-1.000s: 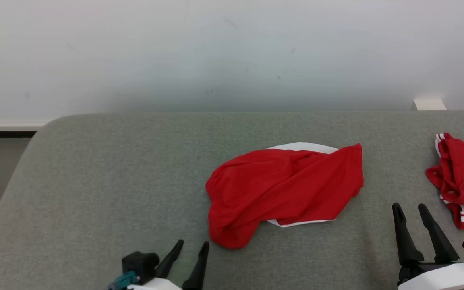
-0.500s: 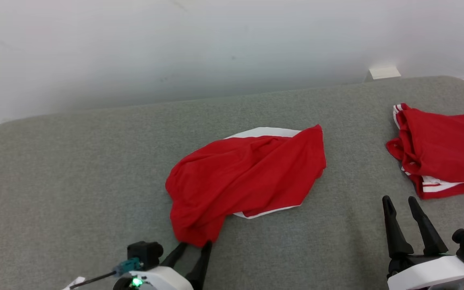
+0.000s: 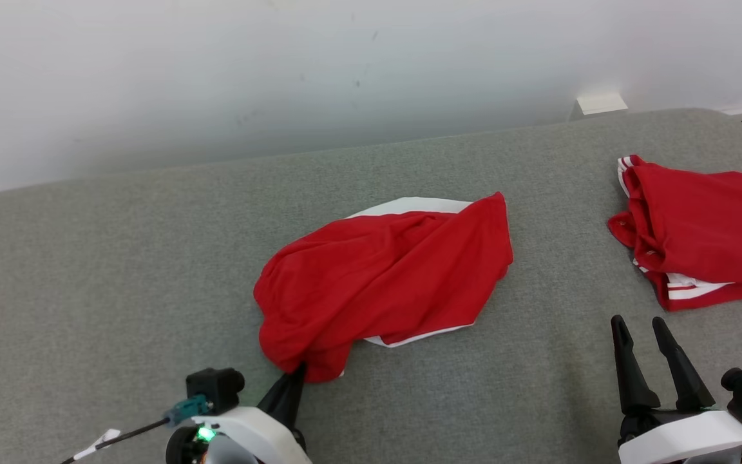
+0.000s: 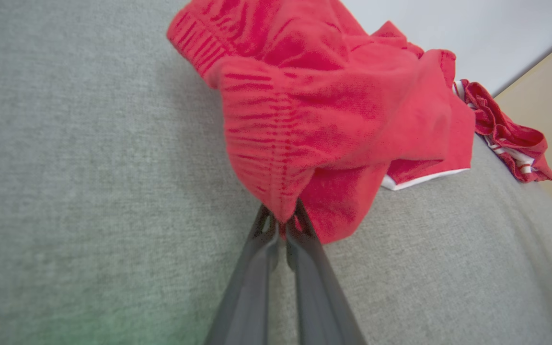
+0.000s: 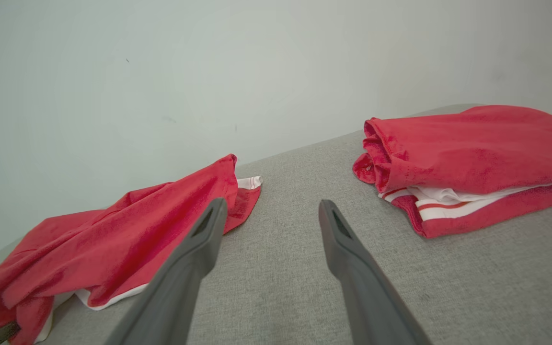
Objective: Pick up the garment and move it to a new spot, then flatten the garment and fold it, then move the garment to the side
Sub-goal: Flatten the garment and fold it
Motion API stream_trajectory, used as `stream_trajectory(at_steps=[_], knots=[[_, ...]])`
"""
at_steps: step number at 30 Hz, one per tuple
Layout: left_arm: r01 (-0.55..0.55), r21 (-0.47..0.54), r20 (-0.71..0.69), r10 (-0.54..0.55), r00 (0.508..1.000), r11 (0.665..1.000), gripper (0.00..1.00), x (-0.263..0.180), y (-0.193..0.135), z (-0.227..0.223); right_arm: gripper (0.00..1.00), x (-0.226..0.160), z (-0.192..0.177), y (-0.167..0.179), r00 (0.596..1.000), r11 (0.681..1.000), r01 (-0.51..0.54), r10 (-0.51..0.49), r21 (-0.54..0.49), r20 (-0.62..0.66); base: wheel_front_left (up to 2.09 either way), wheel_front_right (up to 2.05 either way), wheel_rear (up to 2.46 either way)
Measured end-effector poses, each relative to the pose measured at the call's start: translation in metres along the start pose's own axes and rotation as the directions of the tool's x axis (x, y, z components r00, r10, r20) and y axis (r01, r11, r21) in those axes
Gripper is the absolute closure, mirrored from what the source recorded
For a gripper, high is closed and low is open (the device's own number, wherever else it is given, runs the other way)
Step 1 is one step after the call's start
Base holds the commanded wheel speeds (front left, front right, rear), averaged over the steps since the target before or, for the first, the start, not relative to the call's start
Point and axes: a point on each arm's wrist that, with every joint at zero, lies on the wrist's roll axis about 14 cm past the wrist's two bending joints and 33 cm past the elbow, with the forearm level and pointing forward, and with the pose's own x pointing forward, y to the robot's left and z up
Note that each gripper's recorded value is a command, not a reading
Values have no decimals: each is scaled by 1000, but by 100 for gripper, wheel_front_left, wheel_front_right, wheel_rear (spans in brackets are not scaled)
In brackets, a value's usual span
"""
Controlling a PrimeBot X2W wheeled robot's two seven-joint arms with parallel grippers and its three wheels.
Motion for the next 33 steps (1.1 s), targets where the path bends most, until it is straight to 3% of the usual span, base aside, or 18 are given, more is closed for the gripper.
stream_trajectory(at_steps=[10, 18, 23, 25, 31, 32, 33], knots=[[52, 55, 72, -56, 996, 997, 100, -20, -10, 37, 0, 13, 1, 16, 998, 998, -59, 59, -10, 1, 0, 0, 0], [-99, 105, 116, 86, 989, 990, 100, -59, 32, 74, 0, 21, 0, 32, 994, 994, -110, 110, -13, -7, 0, 0, 0], [-182, 101, 18, 181, 983, 978, 100, -79, 60, 63, 0, 19, -6, 28, 994, 994, -106, 105, -18, -45, 0, 0, 0], [-201, 46, 9, 200, 980, 979, 100, -80, 65, 62, 0, 18, -7, 26, 993, 995, -101, 100, -23, -60, 0, 0, 0], [-248, 6, -78, 248, 966, 969, 100, -71, 85, 35, 0, 14, -13, 24, 991, 995, -95, 92, -27, -93, 0, 0, 0], [-250, 12, -89, 250, 964, 968, 85, -69, 86, 31, 0, 14, -13, 24, 991, 995, -94, 91, -28, -95, 0, 0, 0], [-250, 17, -94, 250, 964, 968, 38, -67, 87, 27, 0, 13, -13, 23, 991, 995, -93, 89, -28, -99, 0, 0, 0]])
